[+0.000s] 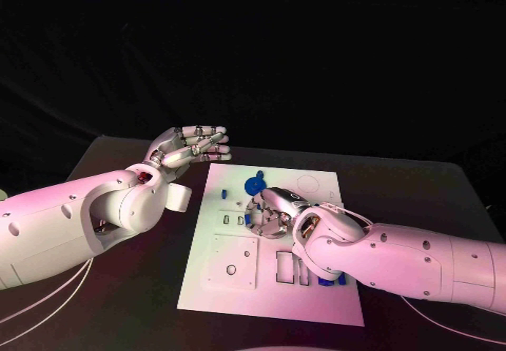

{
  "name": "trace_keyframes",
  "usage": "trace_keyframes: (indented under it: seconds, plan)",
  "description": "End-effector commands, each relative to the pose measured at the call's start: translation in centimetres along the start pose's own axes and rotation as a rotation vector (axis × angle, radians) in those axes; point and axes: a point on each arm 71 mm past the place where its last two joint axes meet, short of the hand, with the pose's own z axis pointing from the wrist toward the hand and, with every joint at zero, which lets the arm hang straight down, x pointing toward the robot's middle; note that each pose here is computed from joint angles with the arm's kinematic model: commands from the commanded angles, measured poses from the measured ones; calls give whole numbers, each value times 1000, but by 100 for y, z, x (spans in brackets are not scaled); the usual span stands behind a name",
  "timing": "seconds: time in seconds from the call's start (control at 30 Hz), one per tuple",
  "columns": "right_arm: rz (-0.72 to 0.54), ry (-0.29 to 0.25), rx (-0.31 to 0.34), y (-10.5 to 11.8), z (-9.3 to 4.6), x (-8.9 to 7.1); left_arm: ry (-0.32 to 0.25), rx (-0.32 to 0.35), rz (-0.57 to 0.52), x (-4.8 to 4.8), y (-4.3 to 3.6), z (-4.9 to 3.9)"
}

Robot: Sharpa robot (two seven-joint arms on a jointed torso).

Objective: Assemble the parts on the task board

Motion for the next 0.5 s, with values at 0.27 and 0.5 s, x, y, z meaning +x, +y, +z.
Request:
trace_keyframes:
  seconds: [0.27, 0.5]
  plan:
    - [-11, 11, -22, 25, -6, 15, 18, 4, -11, 21, -6, 1]
    - [-6, -8, -39, 35, -37, -3, 18, 4, -10, 18, -6, -1]
